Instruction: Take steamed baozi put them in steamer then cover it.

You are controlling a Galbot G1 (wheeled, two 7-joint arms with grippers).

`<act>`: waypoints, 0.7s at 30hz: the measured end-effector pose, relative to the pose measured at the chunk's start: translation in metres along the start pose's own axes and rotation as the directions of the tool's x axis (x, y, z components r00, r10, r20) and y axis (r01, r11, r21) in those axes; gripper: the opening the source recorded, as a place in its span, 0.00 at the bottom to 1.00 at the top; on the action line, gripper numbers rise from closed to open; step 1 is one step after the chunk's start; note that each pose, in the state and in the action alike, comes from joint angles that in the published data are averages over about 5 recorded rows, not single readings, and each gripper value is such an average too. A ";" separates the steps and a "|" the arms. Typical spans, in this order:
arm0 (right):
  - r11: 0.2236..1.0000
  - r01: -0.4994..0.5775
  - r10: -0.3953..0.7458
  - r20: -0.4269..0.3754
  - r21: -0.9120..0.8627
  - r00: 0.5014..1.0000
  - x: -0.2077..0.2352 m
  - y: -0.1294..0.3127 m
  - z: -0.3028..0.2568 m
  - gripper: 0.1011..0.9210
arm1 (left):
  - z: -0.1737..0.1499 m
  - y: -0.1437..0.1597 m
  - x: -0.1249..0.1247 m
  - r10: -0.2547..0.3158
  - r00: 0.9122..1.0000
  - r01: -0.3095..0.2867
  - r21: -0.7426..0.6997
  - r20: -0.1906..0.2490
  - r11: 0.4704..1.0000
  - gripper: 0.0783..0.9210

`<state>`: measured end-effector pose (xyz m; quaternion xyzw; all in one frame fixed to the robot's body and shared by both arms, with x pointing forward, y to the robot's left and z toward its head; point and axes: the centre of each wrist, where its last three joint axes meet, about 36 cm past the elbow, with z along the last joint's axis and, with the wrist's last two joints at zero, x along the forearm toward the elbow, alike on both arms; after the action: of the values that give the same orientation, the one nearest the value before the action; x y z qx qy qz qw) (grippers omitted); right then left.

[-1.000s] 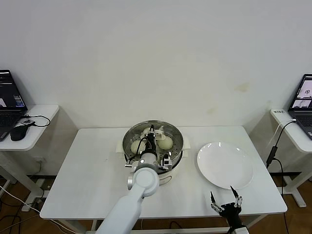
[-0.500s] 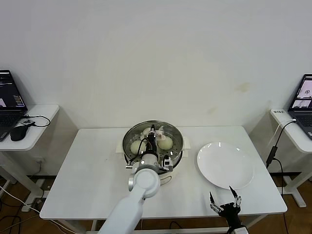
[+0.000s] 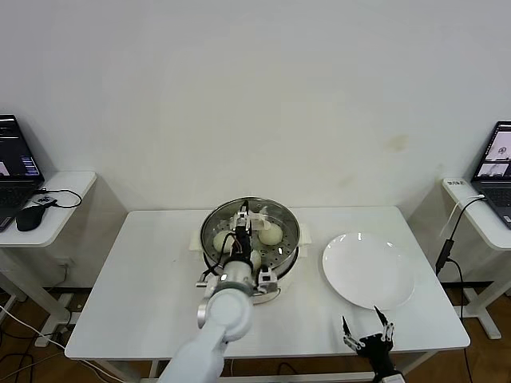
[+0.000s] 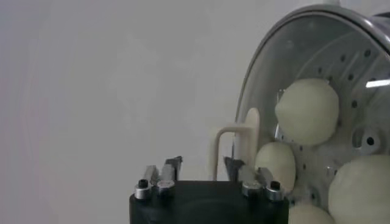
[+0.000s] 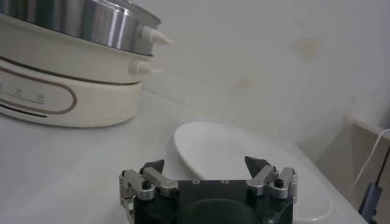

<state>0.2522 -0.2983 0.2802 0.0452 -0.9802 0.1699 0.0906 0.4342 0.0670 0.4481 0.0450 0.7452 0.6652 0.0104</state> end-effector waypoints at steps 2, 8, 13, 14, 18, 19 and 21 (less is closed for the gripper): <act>1.000 0.000 0.000 -0.001 0.002 1.000 0.001 -0.002 0.001 0.88 | 0.006 0.004 0.013 -0.005 1.000 0.004 0.017 0.007 1.000 0.81; 1.000 0.001 -0.001 0.002 0.006 1.000 0.005 -0.008 0.003 0.88 | 0.028 0.020 0.062 -0.013 0.999 0.008 0.116 0.038 0.993 0.88; 1.000 0.006 -0.006 0.008 0.002 1.000 0.005 -0.010 0.001 0.88 | 0.065 0.025 0.103 0.001 0.999 -0.015 0.270 0.049 0.963 0.88; 1.000 0.007 -0.007 0.010 0.000 1.000 0.005 -0.010 0.001 0.88 | 0.075 0.025 0.110 0.003 0.999 -0.018 0.308 0.050 0.951 0.88; 1.000 0.017 -0.017 0.015 -0.012 1.000 0.005 -0.008 -0.002 0.88 | 0.116 0.022 0.131 0.000 0.999 -0.017 0.474 0.036 0.880 0.88; 1.000 0.021 -0.020 0.016 -0.016 1.000 0.005 -0.008 -0.003 0.88 | 0.125 0.021 0.136 0.000 1.000 -0.015 0.516 0.029 0.857 0.88; 0.999 0.028 -0.028 0.017 -0.022 0.999 0.006 -0.008 -0.004 0.88 | 0.141 0.018 0.147 0.003 1.000 -0.011 0.601 0.015 0.799 0.88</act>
<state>0.2483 -0.3048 0.2876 0.0594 -0.9821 0.1571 0.0854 0.2998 0.2209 0.4558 0.0532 0.9174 0.3944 -0.0022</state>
